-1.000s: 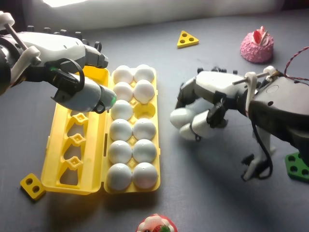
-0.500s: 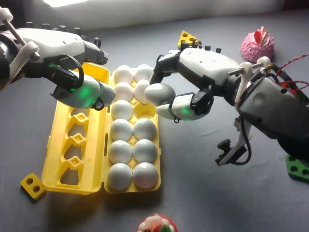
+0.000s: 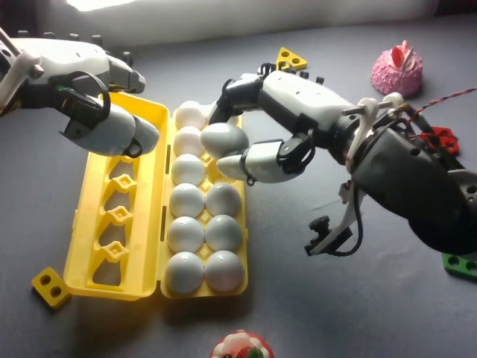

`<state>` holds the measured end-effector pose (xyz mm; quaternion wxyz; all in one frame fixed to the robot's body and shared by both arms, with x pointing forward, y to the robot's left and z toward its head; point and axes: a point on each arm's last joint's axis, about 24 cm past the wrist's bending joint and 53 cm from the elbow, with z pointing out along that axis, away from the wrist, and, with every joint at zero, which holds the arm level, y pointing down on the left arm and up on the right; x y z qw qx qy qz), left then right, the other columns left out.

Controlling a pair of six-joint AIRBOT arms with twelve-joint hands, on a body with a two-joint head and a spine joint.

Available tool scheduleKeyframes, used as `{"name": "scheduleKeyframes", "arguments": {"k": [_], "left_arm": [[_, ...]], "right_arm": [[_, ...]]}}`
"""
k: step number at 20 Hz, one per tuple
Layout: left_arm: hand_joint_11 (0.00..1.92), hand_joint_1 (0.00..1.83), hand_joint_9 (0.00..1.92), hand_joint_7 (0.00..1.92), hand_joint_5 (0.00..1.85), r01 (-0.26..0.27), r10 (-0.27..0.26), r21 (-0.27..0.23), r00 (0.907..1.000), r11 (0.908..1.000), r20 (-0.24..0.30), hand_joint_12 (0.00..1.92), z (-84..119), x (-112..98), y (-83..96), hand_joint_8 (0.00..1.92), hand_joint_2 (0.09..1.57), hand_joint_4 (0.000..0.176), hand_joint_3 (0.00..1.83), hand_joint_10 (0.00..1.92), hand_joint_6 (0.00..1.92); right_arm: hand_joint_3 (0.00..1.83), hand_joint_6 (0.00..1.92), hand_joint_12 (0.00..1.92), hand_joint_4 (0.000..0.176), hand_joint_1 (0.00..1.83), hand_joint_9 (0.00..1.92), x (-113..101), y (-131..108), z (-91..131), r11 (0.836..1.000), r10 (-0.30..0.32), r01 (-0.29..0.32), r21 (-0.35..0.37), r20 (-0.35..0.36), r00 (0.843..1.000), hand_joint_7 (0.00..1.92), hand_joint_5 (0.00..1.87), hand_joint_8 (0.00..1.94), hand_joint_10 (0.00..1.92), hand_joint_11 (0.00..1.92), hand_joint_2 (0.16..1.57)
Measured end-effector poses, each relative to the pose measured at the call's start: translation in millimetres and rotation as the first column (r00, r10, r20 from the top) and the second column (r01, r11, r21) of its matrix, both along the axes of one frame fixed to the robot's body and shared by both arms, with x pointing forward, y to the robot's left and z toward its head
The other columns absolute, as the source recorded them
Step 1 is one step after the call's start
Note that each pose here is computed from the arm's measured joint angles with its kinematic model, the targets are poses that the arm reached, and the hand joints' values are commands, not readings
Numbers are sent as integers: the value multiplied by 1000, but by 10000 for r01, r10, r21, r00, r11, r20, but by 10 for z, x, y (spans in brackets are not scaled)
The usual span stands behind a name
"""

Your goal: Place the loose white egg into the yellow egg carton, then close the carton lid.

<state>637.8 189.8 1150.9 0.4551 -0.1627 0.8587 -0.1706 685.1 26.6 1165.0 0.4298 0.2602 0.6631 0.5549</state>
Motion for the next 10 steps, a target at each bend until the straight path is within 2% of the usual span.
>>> {"name": "scheduleKeyframes", "arguments": {"k": [1, 2, 4, 6, 8, 10], "left_arm": [[0, 324, 235, 236, 190, -45, 45, 11, 10000, 10000, 11, 722, 2, 13, 19, 0, 1325, 23, 2, 1, 0], [0, 320, 230, 234, 191, -55, 55, 17, 10000, 10000, 14, 713, 3, 15, 24, 1, 1326, 21, 2, 0, 2], [0, 327, 248, 248, 208, -11, 10, 41, 10000, 10000, 53, 795, 10, 14, 13, 4, 1321, 24, 0, 6, 6], [0, 307, 237, 235, 198, 99, -99, 13, 9999, 10000, 75, 764, 19, -7, -31, 1, 1323, 27, 1, 1, 1], [0, 299, 245, 242, 211, 181, -181, -2, 9998, 9998, 62, 761, 18, -32, -65, 4, 1323, 21, 1, 5, 6], [0, 273, 243, 243, 202, 87, -82, -146, 9994, 9999, 351, 763, 141, -12, -32, 3, 1330, 19, 4, 2, 1]], "right_arm": [[0, 977, 16, 0, 1164, 195, -19, 37, -8, 9998, 117, -113, -142, 319, 9994, 610, 997, 10, 47, 9, 1105], [0, 981, 2, 0, 1163, 185, -25, 57, -25, 9998, 181, -177, -87, 411, 9990, 602, 995, 6, 42, 1, 1107], [2, 1004, 0, 0, 1160, 188, 21, 61, -64, 9999, 152, -153, 22, 350, 9993, 612, 980, 8, 41, 0, 1113], [2, 1021, 7, 0, 1157, 194, 116, -10, -103, 9999, -107, 107, 7, 364, 9993, 605, 970, 4, 40, 13, 1117], [1, 1018, 7, 0, 1159, 184, 155, -30, -141, 9997, -261, 261, 11, 356, 9990, 601, 971, 2, 35, 9, 1116], [3, 1037, 17, 0, 1156, 193, 129, -1, -183, 9999, -161, 161, -19, 289, 9995, 596, 959, 1, 36, 13, 1121]]}}
